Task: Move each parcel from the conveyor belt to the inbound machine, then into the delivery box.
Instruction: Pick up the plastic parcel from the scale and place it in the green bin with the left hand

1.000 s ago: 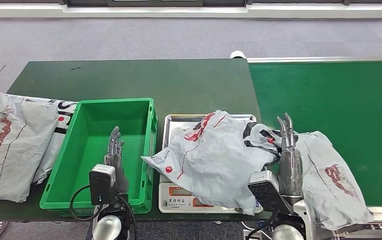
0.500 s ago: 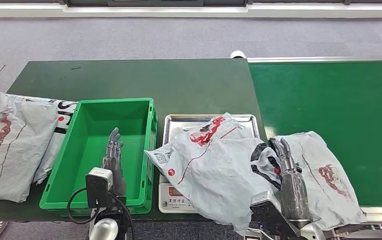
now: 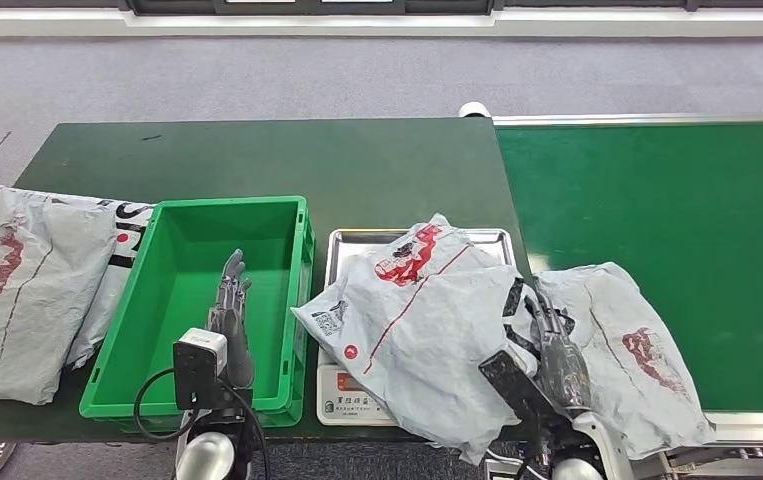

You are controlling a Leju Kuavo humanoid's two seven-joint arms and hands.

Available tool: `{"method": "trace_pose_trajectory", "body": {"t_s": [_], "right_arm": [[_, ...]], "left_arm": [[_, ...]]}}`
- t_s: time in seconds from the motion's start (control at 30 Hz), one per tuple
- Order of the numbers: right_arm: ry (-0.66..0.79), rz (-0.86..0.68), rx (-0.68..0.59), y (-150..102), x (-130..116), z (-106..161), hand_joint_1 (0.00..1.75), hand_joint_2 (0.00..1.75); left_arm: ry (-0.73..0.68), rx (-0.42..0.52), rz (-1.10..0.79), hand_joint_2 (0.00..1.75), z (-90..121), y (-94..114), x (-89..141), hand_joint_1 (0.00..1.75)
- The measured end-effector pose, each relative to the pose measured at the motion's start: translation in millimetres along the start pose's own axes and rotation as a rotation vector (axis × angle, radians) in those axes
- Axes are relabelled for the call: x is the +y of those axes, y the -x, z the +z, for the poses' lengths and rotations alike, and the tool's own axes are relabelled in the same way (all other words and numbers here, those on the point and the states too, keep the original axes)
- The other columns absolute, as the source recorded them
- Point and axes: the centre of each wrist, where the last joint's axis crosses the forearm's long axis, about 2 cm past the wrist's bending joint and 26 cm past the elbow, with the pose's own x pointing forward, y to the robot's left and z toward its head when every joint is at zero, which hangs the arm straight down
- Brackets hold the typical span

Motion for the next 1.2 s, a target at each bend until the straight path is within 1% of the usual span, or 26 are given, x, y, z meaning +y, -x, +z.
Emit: {"method": "trace_pose_trajectory", "body": {"t_s": [0.13,0.27,0.37,0.5,0.67,0.9,1.03,1.2], "right_arm": [[-0.006,-0.051,-0.020,-4.6,11.7,-36.6,0.00,1.75],[-0.010,-0.068,-0.026,-16.6,19.5,-62.8,0.00,1.75],[-0.011,-0.074,-0.036,-25.5,20.1,-74.3,0.00,1.75],[0.008,-0.081,-0.067,-34.8,17.8,-81.8,0.00,1.75],[0.084,-0.097,-0.155,-54.7,3.4,-80.5,0.00,1.75],[0.156,-0.119,-0.277,-83.2,-13.5,-60.3,0.00,1.75],[0.179,-0.119,-0.307,-89.7,-17.9,-51.9,0.00,1.75],[0.201,-0.103,-0.330,-91.6,-21.9,-41.2,0.00,1.75]], "left_arm": [[0.009,0.006,0.017,0.00,-6.0,2.4,-2.2,0.00],[0.011,0.009,0.022,0.00,-8.2,3.8,-3.3,0.00],[0.010,0.009,0.024,0.00,-8.6,3.9,-3.7,0.00],[0.010,0.008,0.024,0.00,-8.7,3.8,-3.8,0.00],[0.008,0.010,0.025,0.00,-8.1,3.9,-3.8,0.00],[0.005,0.010,0.026,0.00,-6.1,3.9,-4.5,0.00],[0.005,0.007,0.025,0.00,-5.8,3.3,-4.7,0.00],[0.005,0.004,0.024,0.00,-5.4,2.9,-4.9,0.00]]}}
